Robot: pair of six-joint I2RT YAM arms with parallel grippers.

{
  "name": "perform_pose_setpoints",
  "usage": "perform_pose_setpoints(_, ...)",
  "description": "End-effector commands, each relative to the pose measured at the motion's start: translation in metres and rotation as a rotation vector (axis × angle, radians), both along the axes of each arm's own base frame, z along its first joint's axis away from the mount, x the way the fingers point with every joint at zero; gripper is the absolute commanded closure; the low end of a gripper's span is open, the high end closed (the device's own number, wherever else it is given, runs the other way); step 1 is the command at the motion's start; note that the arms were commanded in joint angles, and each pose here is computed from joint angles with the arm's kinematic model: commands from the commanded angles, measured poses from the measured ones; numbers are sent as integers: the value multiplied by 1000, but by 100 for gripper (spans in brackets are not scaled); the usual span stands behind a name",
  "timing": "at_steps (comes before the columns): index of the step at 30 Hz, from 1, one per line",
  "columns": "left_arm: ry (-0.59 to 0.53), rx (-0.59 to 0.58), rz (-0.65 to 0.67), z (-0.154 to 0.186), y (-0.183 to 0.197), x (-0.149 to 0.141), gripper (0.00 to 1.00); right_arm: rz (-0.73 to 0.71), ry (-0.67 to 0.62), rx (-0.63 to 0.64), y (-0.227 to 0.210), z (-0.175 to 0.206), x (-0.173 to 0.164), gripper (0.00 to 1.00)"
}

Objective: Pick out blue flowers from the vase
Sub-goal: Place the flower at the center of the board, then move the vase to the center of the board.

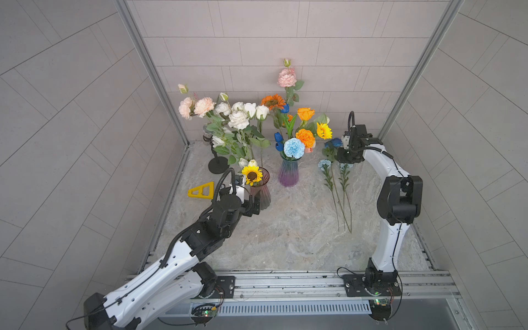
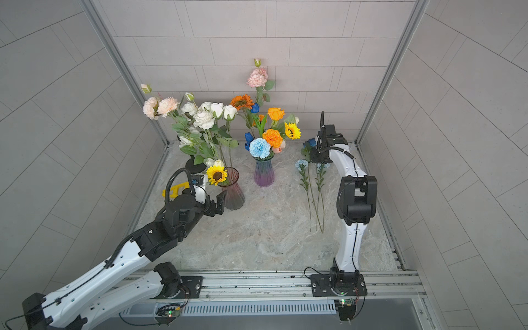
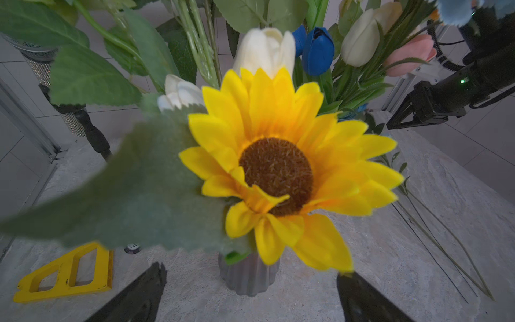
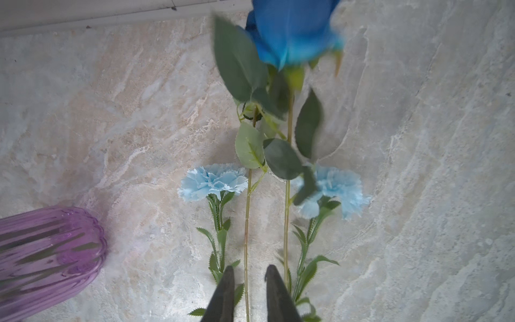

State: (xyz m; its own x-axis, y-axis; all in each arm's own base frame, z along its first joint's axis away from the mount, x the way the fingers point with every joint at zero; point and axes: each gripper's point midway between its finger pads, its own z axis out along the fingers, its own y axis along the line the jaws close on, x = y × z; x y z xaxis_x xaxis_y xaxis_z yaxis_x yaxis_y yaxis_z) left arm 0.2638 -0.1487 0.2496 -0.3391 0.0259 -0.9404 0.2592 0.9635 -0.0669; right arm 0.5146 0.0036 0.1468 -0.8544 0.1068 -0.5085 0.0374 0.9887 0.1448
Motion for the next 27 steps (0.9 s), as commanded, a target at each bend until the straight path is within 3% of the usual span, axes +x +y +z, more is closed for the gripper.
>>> perform_pose_setpoints(1,-9,-58,-1,-6,-2,-2,0,6,6,-17,-3,-4,3,73)
perform_pose_setpoints(9,-74,-62,62,-25,14,-2,0,9,-60,-6,1,24,-4,64)
perform_pose_setpoints(11,-85,-70,28,-31,8,-2,0,12,-91,-13,5,39,-7,55)
perform_pose_setpoints(14,-81,-65,18,-46,2,2,0,25,-143,-19,14,60,-11,26)
perform_pose_setpoints(16,-79,-44,14,-53,-2,5,0,28,-176,-36,20,73,-16,17)
perform_pose_setpoints(21,-141,-23,20,-56,-8,10,0,-3,-283,-20,23,99,-25,13)
perform_pose_setpoints(27,-205,-25,41,-62,-18,26,0,12,-321,-5,31,116,-37,12)
